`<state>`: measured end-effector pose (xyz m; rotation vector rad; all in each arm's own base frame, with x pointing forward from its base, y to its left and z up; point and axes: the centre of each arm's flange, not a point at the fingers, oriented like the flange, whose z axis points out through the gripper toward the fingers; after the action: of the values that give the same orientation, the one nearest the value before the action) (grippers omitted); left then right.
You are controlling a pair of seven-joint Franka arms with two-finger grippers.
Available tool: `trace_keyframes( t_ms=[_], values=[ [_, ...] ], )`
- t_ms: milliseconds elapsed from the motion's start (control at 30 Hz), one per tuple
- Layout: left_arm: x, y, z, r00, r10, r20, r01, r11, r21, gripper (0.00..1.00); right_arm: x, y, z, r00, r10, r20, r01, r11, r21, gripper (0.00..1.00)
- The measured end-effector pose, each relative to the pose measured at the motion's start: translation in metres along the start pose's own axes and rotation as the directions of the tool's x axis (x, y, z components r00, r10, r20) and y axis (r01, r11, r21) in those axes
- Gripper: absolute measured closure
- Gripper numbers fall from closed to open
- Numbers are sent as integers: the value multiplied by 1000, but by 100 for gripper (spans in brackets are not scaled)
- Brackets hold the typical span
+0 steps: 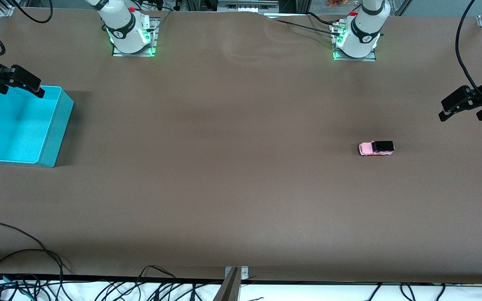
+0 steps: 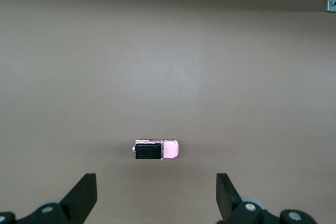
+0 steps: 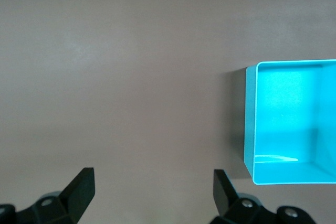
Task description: Wind and store pink jeep toy
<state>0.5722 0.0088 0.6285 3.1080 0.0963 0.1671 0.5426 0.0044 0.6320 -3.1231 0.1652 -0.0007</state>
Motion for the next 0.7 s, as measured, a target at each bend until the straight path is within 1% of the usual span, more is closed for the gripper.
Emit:
trace_keyframes(
  t_ms=[500,700],
  values=[
    [1,0,2,1000,1,3,-1,1000,0,0,0,1,0,1000,2,1,-2,1000,0,0],
    [1,1,1,1000,1,1,-1,1000,-2,0,2,5,3,1000,13,8,-13,1000,16,0]
  ],
)
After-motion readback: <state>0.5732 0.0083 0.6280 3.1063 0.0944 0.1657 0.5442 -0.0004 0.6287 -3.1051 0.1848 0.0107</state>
